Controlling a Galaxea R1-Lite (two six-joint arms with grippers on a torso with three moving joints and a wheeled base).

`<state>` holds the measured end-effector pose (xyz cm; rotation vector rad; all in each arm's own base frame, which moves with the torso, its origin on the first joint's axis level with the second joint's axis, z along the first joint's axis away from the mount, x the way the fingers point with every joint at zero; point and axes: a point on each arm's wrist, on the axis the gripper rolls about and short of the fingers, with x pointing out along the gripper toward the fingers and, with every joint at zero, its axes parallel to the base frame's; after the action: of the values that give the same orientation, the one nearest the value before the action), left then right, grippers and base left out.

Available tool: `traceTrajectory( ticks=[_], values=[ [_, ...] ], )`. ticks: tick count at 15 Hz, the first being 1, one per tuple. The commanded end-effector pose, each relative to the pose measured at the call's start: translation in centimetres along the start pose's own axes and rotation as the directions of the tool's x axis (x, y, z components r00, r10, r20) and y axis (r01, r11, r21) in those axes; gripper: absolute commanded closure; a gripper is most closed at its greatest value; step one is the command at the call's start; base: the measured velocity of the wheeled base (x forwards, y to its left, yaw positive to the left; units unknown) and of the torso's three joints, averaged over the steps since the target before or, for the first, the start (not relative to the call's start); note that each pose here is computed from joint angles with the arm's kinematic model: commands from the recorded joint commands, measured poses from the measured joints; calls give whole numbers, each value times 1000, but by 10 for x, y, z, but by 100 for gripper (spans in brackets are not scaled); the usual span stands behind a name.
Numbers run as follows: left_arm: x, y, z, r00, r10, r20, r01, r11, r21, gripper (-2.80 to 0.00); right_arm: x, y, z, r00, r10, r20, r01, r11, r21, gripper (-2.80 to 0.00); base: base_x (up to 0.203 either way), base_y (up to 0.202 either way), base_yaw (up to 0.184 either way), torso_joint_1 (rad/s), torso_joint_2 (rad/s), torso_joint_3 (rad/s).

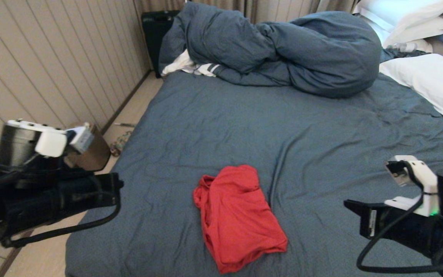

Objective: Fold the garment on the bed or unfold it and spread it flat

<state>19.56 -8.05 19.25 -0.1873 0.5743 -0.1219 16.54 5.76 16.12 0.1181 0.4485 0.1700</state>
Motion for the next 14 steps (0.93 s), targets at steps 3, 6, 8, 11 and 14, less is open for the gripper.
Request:
traceTrajectory(
  ticks=[3,6,8,11,14],
  values=[
    [-74,66,-33,963,205,175,-182,973,-141,0,-65,-23,-17,974,-122,190,118,993,31,0,0,0,0,0,0,0],
    [-110,78,-88,948,217,232,-188,972,-139,0,-114,-35,-48,944,-195,266,187,981,57,0,0,0,0,0,0,0],
    [-118,82,-124,953,195,231,-169,977,-128,0,-141,-41,-77,933,-227,280,216,974,67,0,0,0,0,0,0,0],
    [-117,87,-161,959,171,224,-156,984,-85,0,-147,-48,-116,929,-306,206,295,952,84,0,0,0,0,0,0,0],
    [-124,88,-181,935,148,323,-146,989,-30,0,-141,-50,-122,920,-339,195,335,941,58,0,0,0,0,0,0,0]
  ],
)
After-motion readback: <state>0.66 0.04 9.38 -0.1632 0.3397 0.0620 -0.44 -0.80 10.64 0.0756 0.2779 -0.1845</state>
